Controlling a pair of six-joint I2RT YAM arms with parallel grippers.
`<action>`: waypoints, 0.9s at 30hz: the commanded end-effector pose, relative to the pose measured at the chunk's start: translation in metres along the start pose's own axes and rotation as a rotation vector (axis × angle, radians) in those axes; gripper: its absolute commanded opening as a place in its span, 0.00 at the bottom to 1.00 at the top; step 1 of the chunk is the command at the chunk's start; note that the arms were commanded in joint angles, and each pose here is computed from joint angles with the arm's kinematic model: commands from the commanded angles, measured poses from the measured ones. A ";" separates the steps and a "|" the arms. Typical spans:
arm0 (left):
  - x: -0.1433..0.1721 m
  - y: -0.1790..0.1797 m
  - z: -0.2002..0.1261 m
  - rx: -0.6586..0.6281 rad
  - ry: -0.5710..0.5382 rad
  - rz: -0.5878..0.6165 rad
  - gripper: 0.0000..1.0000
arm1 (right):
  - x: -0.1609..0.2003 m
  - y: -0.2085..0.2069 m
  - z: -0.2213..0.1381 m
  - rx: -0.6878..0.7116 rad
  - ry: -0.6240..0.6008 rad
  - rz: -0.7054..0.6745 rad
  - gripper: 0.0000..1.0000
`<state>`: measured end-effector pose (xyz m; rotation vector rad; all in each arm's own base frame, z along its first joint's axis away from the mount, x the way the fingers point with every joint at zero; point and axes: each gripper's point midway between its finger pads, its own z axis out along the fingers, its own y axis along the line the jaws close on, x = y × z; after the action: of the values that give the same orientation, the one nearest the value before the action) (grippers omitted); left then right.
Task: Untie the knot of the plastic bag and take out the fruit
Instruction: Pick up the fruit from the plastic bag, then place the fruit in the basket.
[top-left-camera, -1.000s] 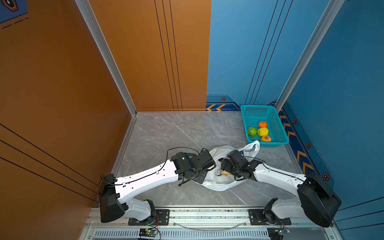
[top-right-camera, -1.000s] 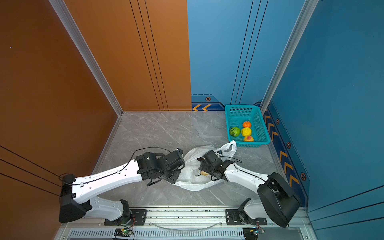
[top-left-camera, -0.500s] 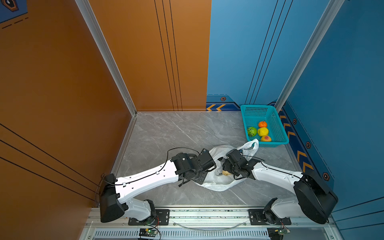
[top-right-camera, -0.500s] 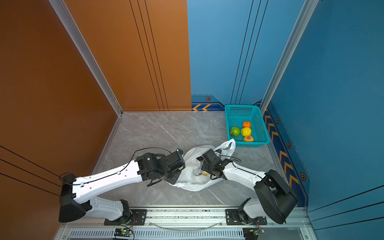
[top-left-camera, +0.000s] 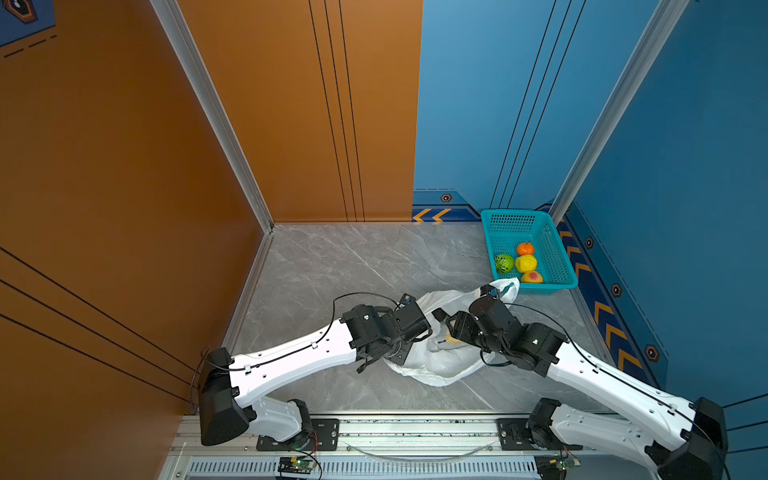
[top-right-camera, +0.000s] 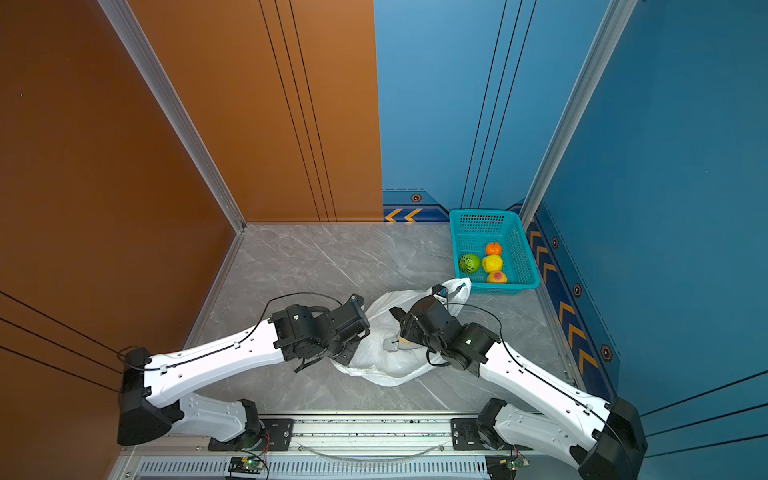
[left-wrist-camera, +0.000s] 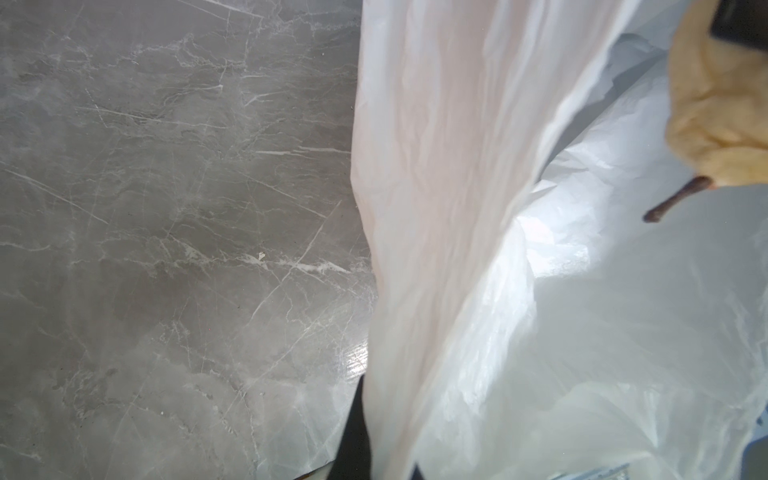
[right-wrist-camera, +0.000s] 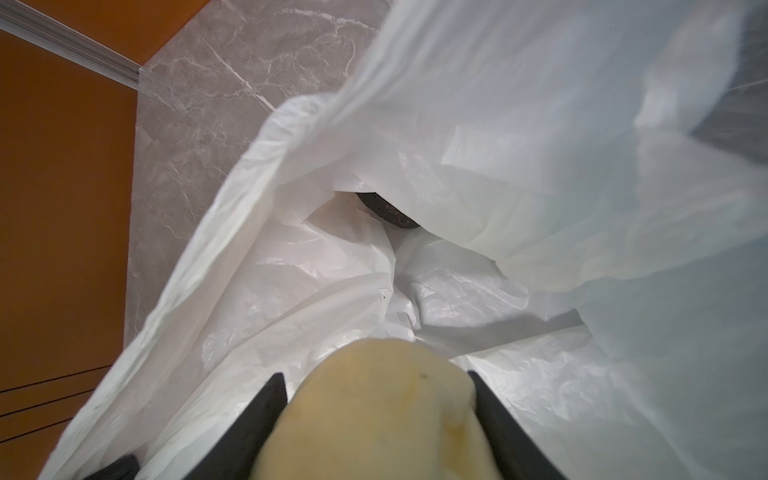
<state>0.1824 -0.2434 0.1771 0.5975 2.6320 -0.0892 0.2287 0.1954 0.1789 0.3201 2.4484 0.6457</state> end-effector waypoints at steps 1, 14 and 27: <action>-0.010 0.007 -0.011 -0.010 -0.039 -0.022 0.00 | -0.012 0.002 -0.018 0.004 -0.003 -0.017 0.53; -0.011 0.003 -0.010 0.006 -0.027 -0.018 0.00 | -0.172 0.012 -0.063 -0.031 -0.225 0.019 0.54; -0.011 0.012 -0.017 0.005 -0.054 -0.042 0.00 | -0.304 -0.124 0.013 0.152 -0.383 0.257 0.55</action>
<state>0.1856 -0.2401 0.1860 0.5679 2.6167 -0.1153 0.4385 0.0011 0.2532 0.7643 2.1556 0.4508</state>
